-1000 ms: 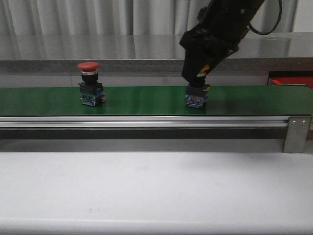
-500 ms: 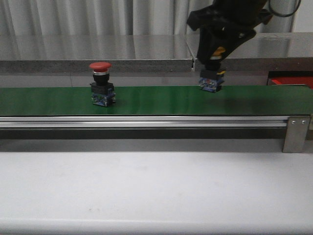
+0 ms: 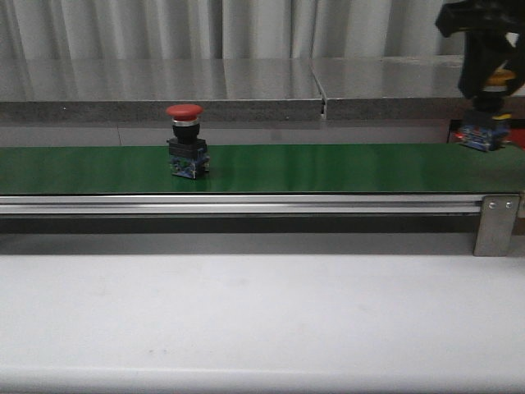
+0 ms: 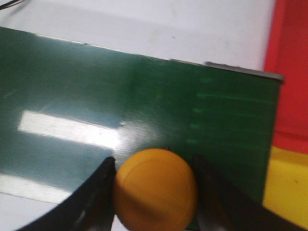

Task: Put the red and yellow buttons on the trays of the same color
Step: 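Lift the yellow button and carry it over the yellow tray, then lower the yellow button into the yellow tray and open the right gripper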

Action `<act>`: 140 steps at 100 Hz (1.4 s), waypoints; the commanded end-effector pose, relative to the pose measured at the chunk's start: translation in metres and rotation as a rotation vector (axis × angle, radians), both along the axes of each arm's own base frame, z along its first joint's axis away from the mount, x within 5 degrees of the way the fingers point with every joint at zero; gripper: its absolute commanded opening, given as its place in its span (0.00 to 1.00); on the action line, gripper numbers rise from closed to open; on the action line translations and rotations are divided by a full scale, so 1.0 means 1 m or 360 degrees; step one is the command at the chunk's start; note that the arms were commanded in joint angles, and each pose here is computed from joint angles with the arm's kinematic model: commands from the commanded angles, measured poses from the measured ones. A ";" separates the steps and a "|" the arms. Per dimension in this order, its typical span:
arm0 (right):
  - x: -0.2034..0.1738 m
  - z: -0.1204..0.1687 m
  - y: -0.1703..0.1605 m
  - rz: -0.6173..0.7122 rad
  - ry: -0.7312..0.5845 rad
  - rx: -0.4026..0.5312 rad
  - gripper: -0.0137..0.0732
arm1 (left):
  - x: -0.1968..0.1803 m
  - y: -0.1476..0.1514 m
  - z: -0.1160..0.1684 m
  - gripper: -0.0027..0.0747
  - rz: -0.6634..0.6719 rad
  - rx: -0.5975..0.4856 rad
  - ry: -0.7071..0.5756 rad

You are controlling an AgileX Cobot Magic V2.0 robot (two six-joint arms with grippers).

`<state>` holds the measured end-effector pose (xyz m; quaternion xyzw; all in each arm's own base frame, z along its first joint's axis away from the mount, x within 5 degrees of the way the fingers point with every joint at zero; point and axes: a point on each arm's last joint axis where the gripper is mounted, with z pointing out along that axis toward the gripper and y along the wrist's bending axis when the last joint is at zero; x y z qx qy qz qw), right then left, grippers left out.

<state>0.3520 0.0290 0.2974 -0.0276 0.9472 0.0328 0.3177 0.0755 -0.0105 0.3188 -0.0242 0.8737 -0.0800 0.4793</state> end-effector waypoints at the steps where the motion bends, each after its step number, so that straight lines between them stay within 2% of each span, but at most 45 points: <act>1: -0.010 0.025 -0.019 -0.0107 -0.0202 -0.0017 0.25 | 0.003 0.000 0.013 0.01 0.0014 -0.0042 -0.0134; 19: -0.018 0.012 -0.055 -0.0286 -0.0163 -0.0030 0.25 | 0.003 0.000 0.013 0.01 0.0014 -0.0042 -0.0134; 61: -0.026 -0.015 -0.105 -0.0557 -0.0156 -0.0017 0.25 | 0.003 0.000 0.013 0.01 0.0014 -0.0042 -0.0134; 108: 0.001 -0.062 -0.119 -0.0604 -0.0127 -0.0001 0.25 | 0.003 0.000 0.013 0.01 0.0014 -0.0042 -0.0134; 131: 0.004 -0.072 -0.120 -0.0634 -0.0086 0.0026 0.25 | 0.003 0.000 0.013 0.01 0.0014 -0.0042 -0.0134; 140: 0.004 -0.073 -0.120 -0.0634 -0.0085 0.0026 0.33 | 0.003 0.000 0.013 0.01 0.0014 -0.0042 -0.0134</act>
